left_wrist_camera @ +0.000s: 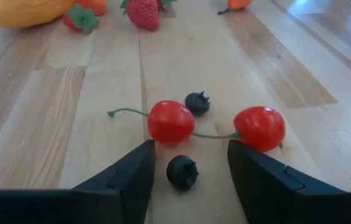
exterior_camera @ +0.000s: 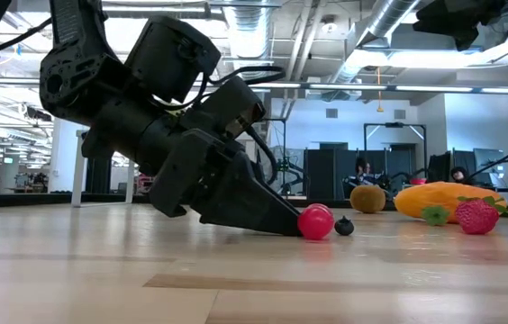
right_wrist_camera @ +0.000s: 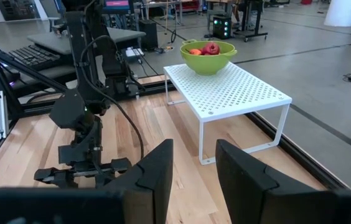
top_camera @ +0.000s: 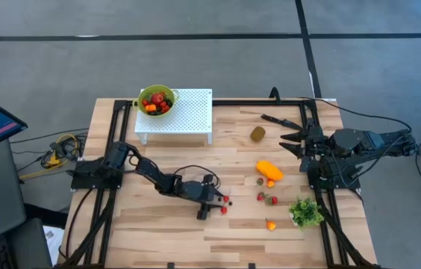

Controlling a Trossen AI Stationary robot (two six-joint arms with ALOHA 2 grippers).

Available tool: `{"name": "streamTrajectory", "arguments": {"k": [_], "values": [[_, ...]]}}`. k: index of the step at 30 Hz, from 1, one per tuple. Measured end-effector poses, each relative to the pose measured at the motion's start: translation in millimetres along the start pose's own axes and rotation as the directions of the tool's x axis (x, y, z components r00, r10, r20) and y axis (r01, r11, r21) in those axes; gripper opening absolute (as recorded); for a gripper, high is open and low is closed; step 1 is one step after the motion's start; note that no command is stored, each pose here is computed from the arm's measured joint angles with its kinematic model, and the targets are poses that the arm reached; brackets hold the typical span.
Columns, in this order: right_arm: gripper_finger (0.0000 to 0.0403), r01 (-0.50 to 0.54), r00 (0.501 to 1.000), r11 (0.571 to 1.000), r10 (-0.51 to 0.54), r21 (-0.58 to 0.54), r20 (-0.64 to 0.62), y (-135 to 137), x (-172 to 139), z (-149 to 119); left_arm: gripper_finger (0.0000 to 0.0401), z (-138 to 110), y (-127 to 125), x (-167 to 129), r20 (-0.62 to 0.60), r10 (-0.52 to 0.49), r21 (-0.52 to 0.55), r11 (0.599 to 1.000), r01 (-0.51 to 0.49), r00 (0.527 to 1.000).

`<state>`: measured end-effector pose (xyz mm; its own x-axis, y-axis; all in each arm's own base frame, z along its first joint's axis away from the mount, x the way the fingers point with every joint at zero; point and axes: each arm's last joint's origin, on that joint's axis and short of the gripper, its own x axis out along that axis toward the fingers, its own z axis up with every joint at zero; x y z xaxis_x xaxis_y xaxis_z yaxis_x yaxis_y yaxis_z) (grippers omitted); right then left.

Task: Pick & Place Fruit
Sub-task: Put the blueberry into the green strainer bowl on the shelf

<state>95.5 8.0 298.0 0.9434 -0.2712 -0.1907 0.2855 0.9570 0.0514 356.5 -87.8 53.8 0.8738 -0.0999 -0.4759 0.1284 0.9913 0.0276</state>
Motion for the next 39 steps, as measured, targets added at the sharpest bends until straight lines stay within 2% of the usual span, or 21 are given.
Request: {"name": "streamTrajectory", "arguments": {"k": [22, 26, 30, 36, 39], "values": [[0.0116, 0.000, 1.000, 1.000, 0.000, 0.000, 0.000, 0, 0, 0, 0.0065, -1, 2, 1, 0.005, 0.007, 0.007, 1.000, -0.007, 1.000], [0.0116, 0.000, 1.000, 1.000, 0.000, 0.000, 0.000, 0, 0, 0, 0.0052, -1, 7, 1, 0.004, 0.009, 0.035, 0.999, -0.009, 1.000], [0.0116, 0.000, 1.000, 1.000, 0.000, 0.000, 0.000, 0, 0, 0, 0.0055, 4, 17, 0, 0.003, 0.023, 0.066, 0.998, -0.024, 1.000], [0.0116, 0.001, 1.000, 1.000, -0.001, 0.000, 0.000, 0, 0, 0, 0.0054, 27, 43, -20, -0.047, 0.220, 0.127, 0.969, -0.213, 0.974], [0.0116, 0.000, 1.000, 1.000, 0.000, 0.000, 0.000, 0, 0, 0, 0.0053, 59, 53, -41, 0.012, 0.328, 0.141, 0.935, -0.326, 0.945]]}}
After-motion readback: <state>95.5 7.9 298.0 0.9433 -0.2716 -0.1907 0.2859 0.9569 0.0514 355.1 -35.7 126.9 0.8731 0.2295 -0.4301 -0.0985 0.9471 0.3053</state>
